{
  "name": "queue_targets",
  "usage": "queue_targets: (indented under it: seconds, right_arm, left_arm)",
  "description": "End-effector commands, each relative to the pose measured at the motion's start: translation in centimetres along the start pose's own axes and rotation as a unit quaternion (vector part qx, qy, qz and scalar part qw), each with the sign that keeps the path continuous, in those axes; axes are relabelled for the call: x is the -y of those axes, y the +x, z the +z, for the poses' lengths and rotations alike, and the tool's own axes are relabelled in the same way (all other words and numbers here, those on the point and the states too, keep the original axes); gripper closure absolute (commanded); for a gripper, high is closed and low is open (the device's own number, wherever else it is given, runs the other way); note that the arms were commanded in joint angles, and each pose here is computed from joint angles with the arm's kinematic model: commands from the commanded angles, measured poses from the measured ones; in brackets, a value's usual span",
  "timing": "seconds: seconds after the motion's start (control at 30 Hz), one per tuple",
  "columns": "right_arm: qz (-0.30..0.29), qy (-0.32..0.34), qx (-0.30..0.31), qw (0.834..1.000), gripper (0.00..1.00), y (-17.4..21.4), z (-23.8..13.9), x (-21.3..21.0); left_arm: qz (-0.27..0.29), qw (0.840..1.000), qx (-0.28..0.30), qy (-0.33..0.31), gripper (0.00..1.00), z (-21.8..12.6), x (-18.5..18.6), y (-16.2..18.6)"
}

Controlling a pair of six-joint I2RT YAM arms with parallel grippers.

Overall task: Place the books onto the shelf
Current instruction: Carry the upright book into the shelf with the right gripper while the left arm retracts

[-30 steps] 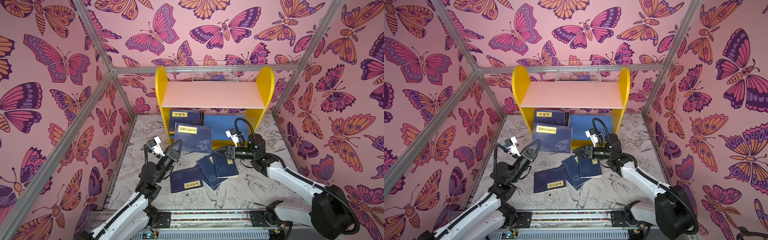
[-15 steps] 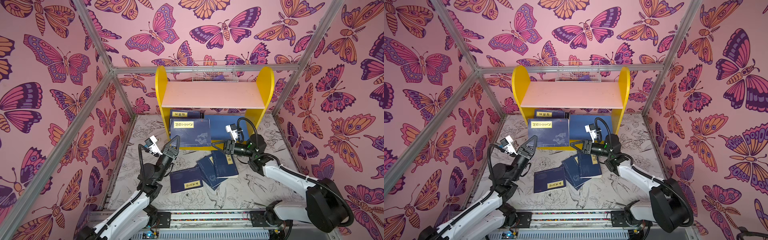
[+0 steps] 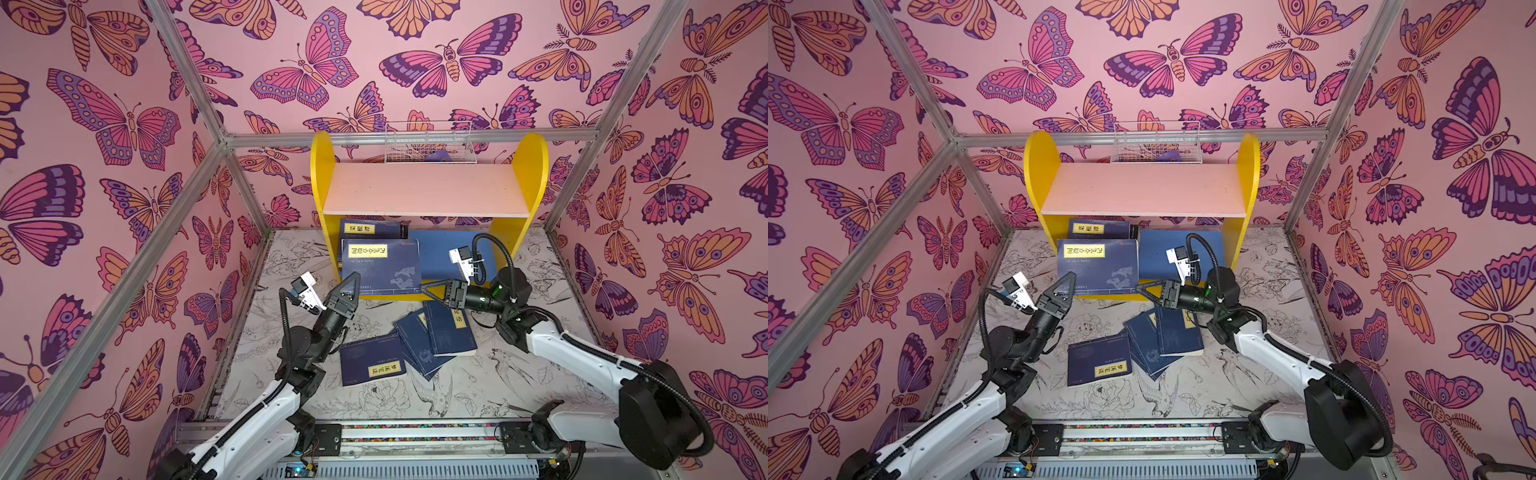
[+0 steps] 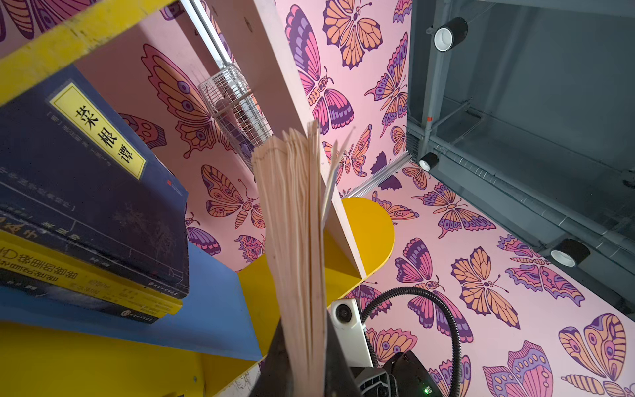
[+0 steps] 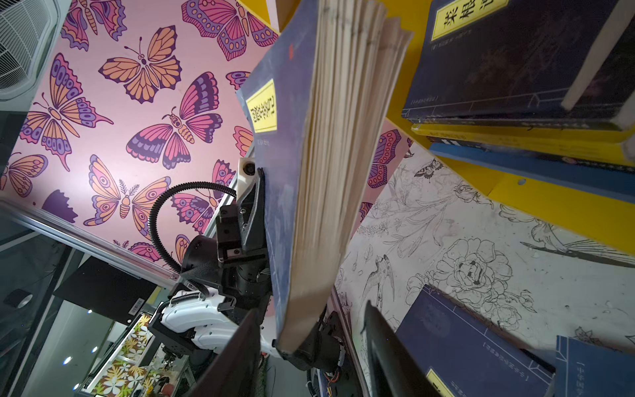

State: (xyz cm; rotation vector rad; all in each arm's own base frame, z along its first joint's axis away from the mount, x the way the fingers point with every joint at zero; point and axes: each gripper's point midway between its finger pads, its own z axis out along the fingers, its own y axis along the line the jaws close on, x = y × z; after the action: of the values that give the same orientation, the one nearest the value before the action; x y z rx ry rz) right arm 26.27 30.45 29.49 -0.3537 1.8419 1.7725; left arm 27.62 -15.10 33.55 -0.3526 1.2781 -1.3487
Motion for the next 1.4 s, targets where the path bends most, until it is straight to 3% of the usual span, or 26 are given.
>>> queue_targets:
  seconds: [0.0,0.53,0.57,0.67,0.77,0.97,1.1,1.37]
  right_arm:
    - [-0.025,-0.045,0.007,0.999,0.52,-1.3,0.9,-2.8]
    - [-0.029,-0.055,0.029,0.998,0.95,-2.2,1.8,-3.3]
    - [-0.027,-0.053,0.032,0.998,0.96,-2.4,1.8,-3.1]
    - [-0.018,-0.039,0.048,0.998,0.98,-3.0,2.1,-2.2]
    - [-0.015,-0.029,0.066,0.997,0.99,-4.1,2.7,-1.5]
    - [-0.021,-0.018,0.084,0.996,0.99,-6.6,4.3,-0.3]
    - [-0.022,0.041,0.081,0.996,1.00,-7.8,5.4,2.3]
    - [-0.009,0.084,0.074,0.994,1.00,-9.8,7.0,6.0]
  left_arm:
    - [0.007,0.999,0.020,0.038,1.00,-0.1,1.9,-1.1]
    - [0.009,1.000,0.001,0.004,1.00,0.0,-0.1,0.0]
    - [0.007,1.000,-0.001,-0.006,0.98,-0.1,-0.5,0.1]
    - [0.007,0.998,-0.007,-0.056,0.67,-0.8,-2.3,0.4]
    - [0.008,0.985,0.005,-0.170,0.61,-2.9,-6.0,-0.1]
    - [0.007,0.924,0.057,-0.379,0.58,-10.7,-12.2,-1.7]
    - [0.012,0.904,0.039,-0.426,0.58,-13.2,-13.5,-1.1]
    - [0.006,0.898,0.029,-0.439,0.58,-13.9,-14.5,-0.4]
